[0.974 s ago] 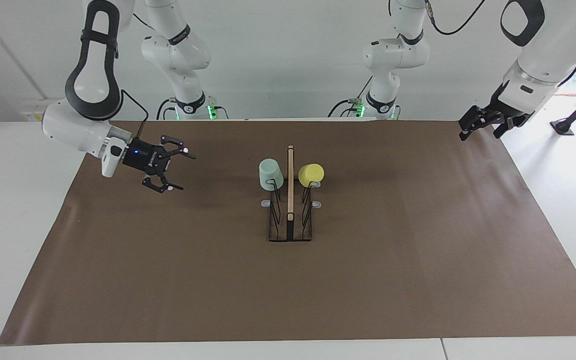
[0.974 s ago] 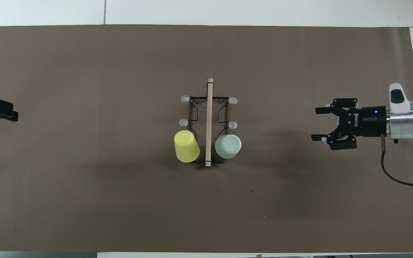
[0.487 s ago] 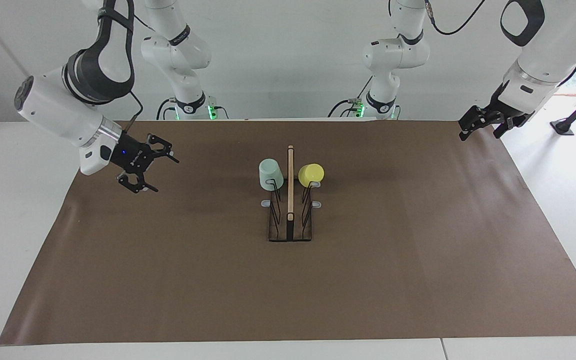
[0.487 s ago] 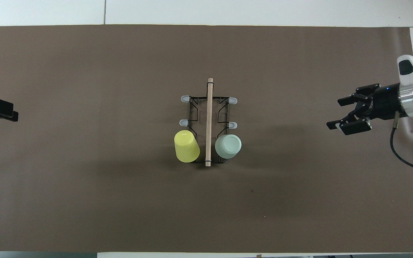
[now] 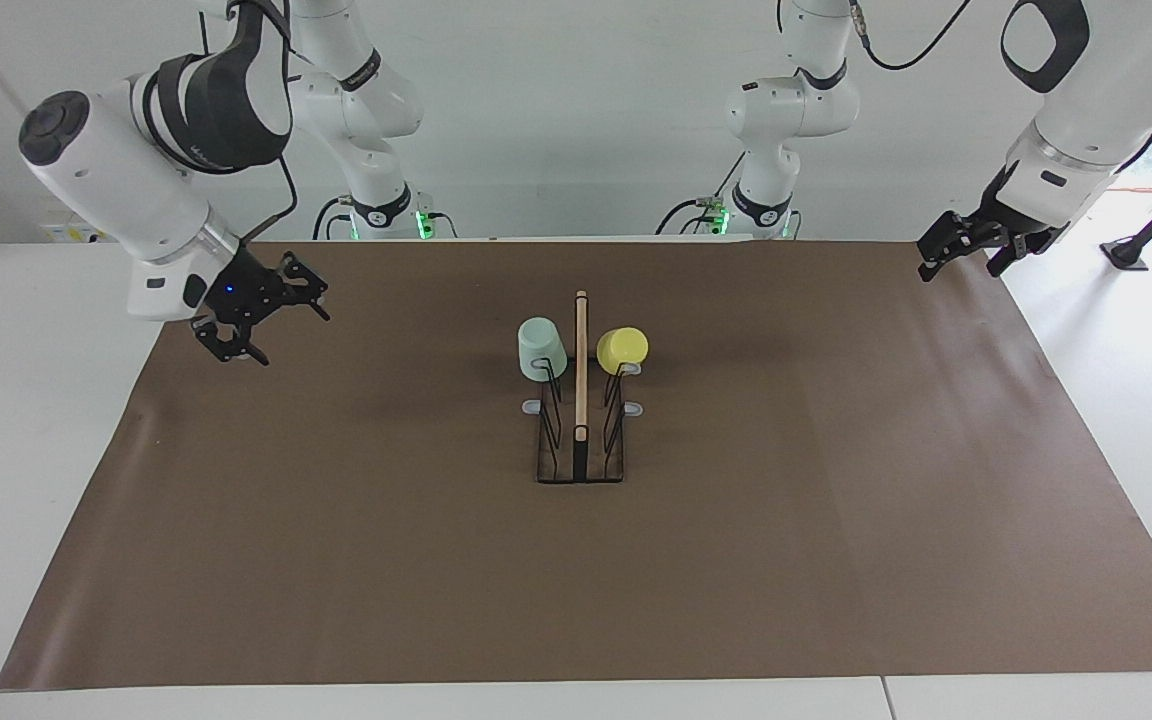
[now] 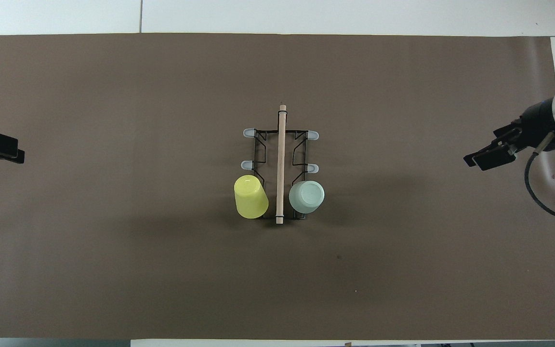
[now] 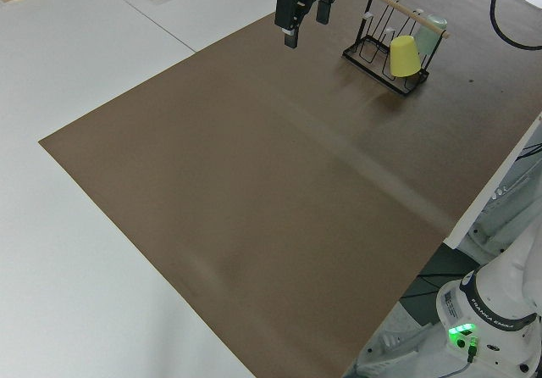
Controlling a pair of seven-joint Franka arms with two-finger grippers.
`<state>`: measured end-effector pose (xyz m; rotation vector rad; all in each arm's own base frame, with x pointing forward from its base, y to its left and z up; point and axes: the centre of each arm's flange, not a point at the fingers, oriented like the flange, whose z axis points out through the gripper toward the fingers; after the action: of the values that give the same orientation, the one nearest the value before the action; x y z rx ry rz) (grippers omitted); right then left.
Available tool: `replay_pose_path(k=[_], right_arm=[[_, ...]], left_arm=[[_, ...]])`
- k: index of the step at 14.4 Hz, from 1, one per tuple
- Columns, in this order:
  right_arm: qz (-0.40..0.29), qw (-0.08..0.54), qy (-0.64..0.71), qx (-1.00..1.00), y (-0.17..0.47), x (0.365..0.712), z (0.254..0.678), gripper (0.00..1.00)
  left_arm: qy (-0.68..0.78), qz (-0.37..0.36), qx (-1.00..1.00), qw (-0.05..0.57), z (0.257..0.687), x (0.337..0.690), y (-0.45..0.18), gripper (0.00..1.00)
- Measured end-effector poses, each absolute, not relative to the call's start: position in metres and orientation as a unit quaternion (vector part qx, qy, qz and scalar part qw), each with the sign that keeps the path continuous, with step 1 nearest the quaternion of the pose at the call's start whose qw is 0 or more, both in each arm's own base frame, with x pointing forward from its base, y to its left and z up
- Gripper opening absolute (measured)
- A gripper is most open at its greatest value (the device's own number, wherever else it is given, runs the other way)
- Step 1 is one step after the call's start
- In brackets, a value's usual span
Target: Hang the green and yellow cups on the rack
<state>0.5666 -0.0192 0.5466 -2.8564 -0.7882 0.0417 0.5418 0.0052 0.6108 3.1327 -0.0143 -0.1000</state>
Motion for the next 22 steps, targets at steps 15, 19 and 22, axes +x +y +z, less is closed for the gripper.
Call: replay_pose_path(k=[15, 19, 22], right_arm=[[0.106, -0.005, -0.051, -0.993, -0.031, 0.538, 0.606, 1.0], [0.072, -0.019, -0.032, -0.997, -0.029, 0.543, 0.615, 1.0], [0.064, -0.021, -0.018, -0.998, -0.031, 0.544, 0.618, 1.0]], left_arm=[[-0.005, -0.032, 0.999, 0.004, 0.611, 0.542, 0.005, 1.0], [-0.005, -0.032, 0.999, 0.004, 0.611, 0.542, 0.005, 1.0], [-0.005, -0.032, 0.999, 0.004, 0.611, 0.542, 0.005, 1.0]])
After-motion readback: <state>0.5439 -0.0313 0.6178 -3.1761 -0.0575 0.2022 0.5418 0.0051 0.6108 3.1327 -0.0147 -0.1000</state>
